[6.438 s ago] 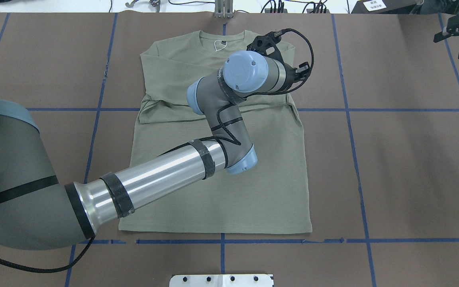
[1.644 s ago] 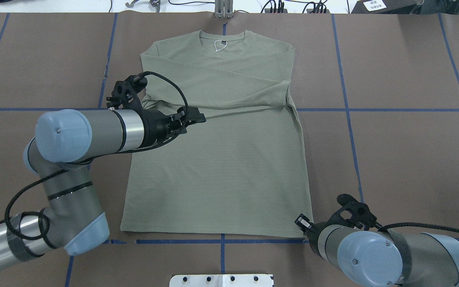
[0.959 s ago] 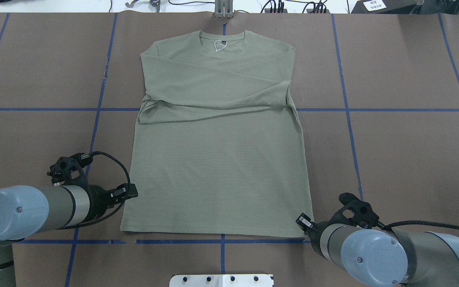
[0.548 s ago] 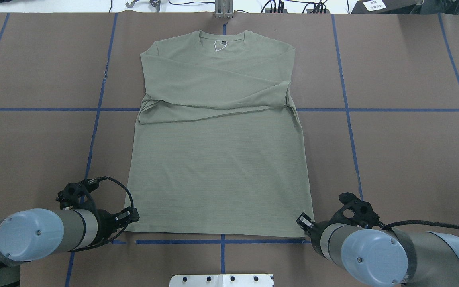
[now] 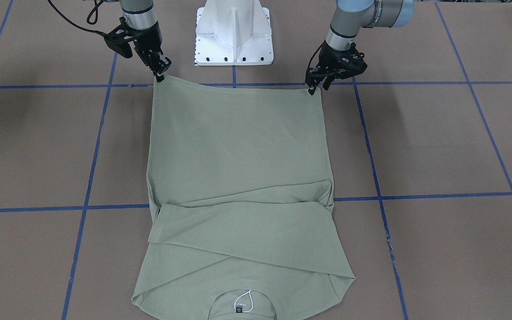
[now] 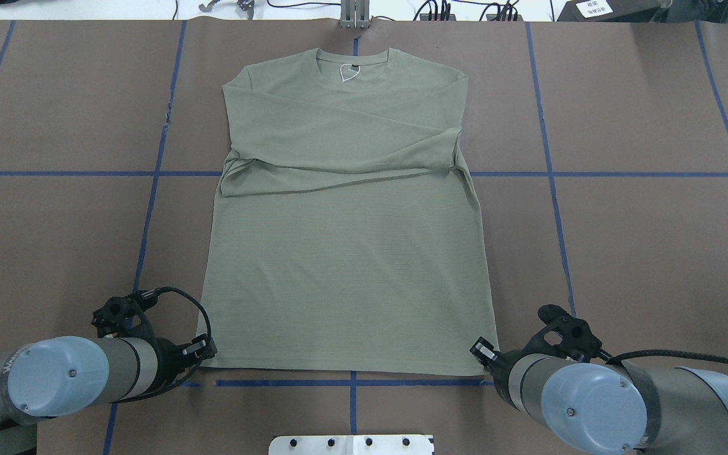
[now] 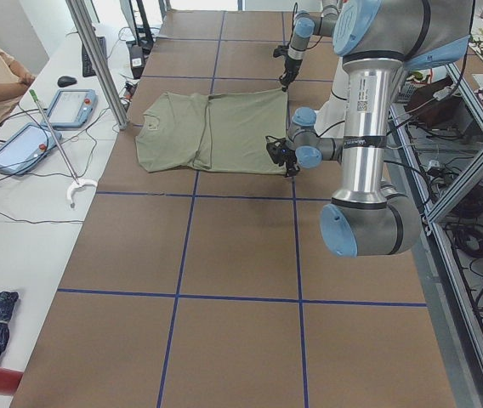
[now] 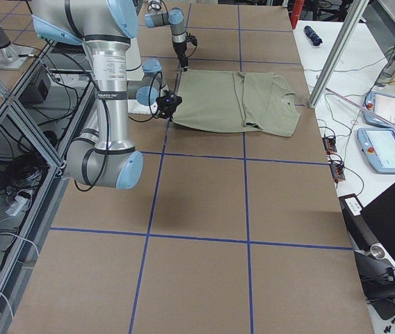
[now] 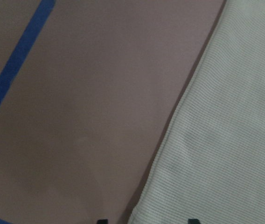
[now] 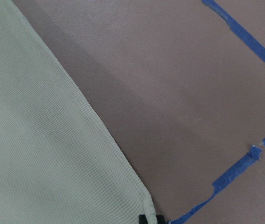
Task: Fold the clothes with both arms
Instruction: 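Grasp both hem corners with the left and right grippers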
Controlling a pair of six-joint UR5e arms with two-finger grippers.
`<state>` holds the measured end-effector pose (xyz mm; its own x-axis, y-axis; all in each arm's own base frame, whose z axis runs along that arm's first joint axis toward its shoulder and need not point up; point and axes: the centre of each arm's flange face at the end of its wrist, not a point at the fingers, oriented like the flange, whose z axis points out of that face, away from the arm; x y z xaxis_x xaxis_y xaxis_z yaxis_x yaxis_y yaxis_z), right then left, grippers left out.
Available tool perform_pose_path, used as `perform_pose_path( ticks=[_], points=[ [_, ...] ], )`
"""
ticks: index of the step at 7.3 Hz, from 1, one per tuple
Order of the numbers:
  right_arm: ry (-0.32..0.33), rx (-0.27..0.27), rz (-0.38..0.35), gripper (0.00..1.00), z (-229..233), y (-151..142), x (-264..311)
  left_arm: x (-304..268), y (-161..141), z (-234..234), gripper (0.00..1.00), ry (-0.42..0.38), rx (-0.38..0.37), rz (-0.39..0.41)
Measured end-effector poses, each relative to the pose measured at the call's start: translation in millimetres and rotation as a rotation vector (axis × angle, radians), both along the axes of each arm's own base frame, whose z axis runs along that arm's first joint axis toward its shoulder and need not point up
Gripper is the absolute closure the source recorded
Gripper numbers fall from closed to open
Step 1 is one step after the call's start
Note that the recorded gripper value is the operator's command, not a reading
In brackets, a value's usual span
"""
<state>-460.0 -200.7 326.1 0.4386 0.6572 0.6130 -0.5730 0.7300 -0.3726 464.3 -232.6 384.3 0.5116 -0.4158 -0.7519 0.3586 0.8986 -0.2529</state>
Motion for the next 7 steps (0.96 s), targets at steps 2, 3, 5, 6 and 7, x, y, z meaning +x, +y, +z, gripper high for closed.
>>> perform_pose_path(
  ticks=[2,3,5,6,7],
  points=[
    [0.0,0.001,0.004,1.0,-0.1,-2.0,1.0,-0.2,0.2,-1.6,1.0,0.004,-0.003,-0.001],
    [0.001,0.002,0.007,1.0,-0.1,-3.5,1.7,-0.5,0.8,-3.3,1.0,0.008,-0.007,0.002],
    [-0.003,0.003,0.012,1.0,-1.5,-5.4,3.3,-6.4,4.6,-18.1,1.0,0.044,-0.027,0.014],
    [-0.015,0.003,0.008,1.0,-6.4,-2.9,8.1,-13.9,12.6,-36.0,1.0,0.086,-0.053,0.029],
    [-0.034,0.001,-0.012,1.0,-13.5,7.7,19.9,-22.4,27.4,-56.4,1.0,0.129,-0.075,0.056]
  ],
)
